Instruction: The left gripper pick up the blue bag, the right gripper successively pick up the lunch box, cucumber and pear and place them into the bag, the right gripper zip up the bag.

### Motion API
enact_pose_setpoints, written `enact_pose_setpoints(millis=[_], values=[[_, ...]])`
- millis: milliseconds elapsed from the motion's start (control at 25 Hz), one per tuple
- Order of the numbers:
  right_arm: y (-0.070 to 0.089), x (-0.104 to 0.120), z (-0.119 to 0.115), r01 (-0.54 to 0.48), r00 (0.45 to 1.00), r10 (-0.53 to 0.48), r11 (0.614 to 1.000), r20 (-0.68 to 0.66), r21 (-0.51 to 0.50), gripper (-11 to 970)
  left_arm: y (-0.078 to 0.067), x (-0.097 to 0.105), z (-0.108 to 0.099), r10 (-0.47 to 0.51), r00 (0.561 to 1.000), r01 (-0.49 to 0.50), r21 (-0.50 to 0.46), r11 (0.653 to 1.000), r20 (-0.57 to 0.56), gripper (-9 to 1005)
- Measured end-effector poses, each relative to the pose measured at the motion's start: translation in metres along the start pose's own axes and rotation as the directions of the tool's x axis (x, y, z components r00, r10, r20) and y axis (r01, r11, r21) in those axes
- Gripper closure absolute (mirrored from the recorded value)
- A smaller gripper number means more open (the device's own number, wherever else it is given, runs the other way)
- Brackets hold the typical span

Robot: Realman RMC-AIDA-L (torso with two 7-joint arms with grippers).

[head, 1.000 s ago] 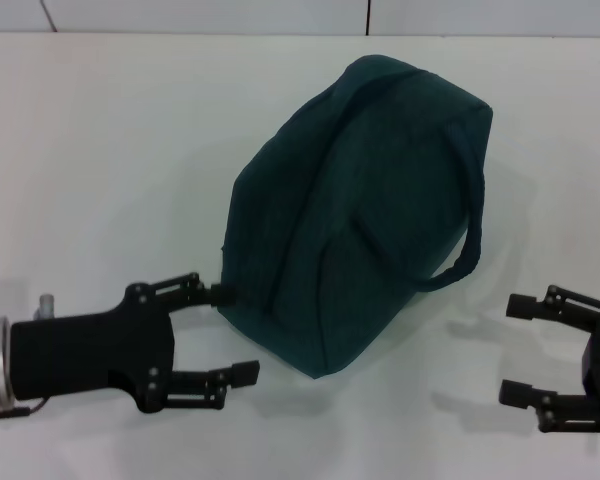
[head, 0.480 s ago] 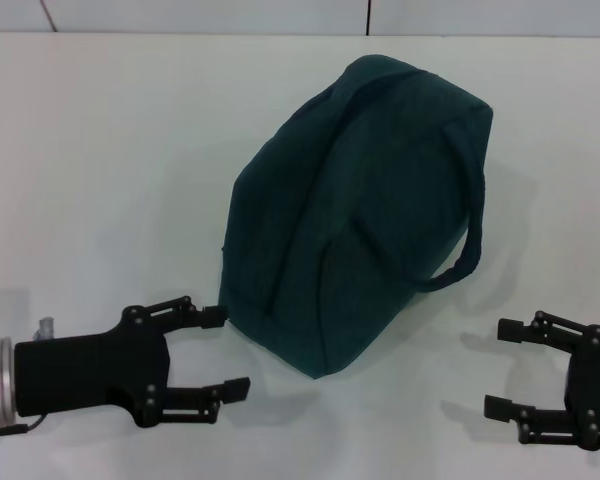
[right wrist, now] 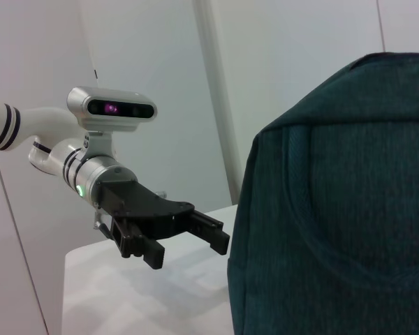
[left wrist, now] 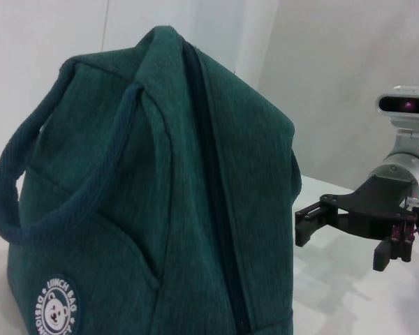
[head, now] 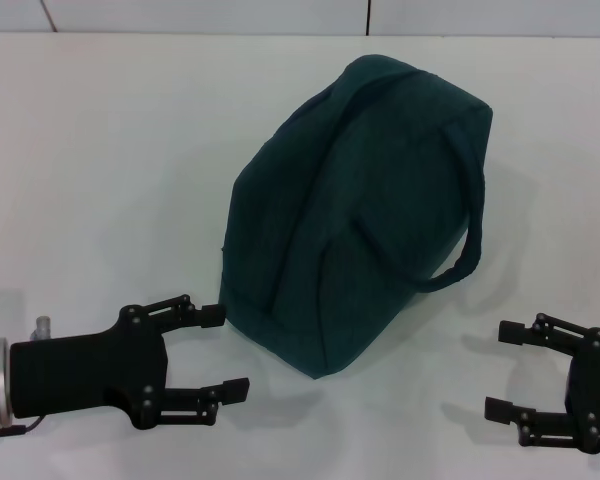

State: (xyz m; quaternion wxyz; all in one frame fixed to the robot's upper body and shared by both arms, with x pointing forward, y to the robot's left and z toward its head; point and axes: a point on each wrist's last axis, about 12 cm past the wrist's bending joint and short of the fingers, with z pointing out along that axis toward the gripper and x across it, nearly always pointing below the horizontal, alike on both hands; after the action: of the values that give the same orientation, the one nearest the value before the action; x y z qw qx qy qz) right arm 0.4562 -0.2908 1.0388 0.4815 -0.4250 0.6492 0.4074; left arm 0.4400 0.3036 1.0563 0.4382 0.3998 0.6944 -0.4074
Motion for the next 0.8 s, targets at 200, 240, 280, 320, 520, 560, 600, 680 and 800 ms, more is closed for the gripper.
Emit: enact_pose_setpoints(millis=[200,240,280,320,520,560,600,680,800], values=[[0.000,0.000,0.000,0.000,1.000,0.000,1.000,0.000,0.000,99,0.000,0.000,0.000,-0.002,1.000,0.002,0.001,1.000,0.000,108],[0.000,0.000,0.000,0.001,1.000,-0.001,1.000,0.000,0.000,99,0.000,0.000,0.000,-0.002,1.000,0.002,0.002,1.000,0.000,108],[0.000,0.000,0.000,0.001,1.000,-0.001,1.000,0.000,0.000,99,0.000,-0.001,0.000,-0.001,1.000,0.001,0.002,1.000,0.000,108],[0.000,0.000,0.000,0.001,1.000,-0.001,1.000,0.000,0.000,99,0.000,-0.001,0.000,-0.001,1.000,0.001,0.003,1.000,0.001,108],[-0.002,-0.002,-0.002,0.001,1.000,-0.001,1.000,0.013,0.014,99,0.002,-0.002,0.000,-0.001,1.000,0.001,-0.003,1.000,0.006,108],[-0.002,-0.002,-0.003,0.000,1.000,0.000,1.000,0.023,0.025,99,0.003,-0.002,-0.002,-0.002,1.000,0.002,-0.014,1.000,0.013,108],[-0.003,-0.003,-0.004,-0.003,0.999,0.001,0.999,0.037,0.042,99,0.004,-0.003,-0.005,-0.003,1.000,0.004,-0.035,0.999,0.028,108],[-0.004,-0.004,-0.008,-0.012,0.997,0.005,0.996,0.079,0.093,99,0.007,-0.005,-0.012,-0.003,0.998,0.008,-0.081,0.997,0.064,108],[-0.009,-0.009,-0.022,-0.033,0.984,-0.006,0.975,0.176,0.218,99,0.012,-0.009,-0.029,0.005,0.984,0.031,-0.199,0.980,0.179,108]])
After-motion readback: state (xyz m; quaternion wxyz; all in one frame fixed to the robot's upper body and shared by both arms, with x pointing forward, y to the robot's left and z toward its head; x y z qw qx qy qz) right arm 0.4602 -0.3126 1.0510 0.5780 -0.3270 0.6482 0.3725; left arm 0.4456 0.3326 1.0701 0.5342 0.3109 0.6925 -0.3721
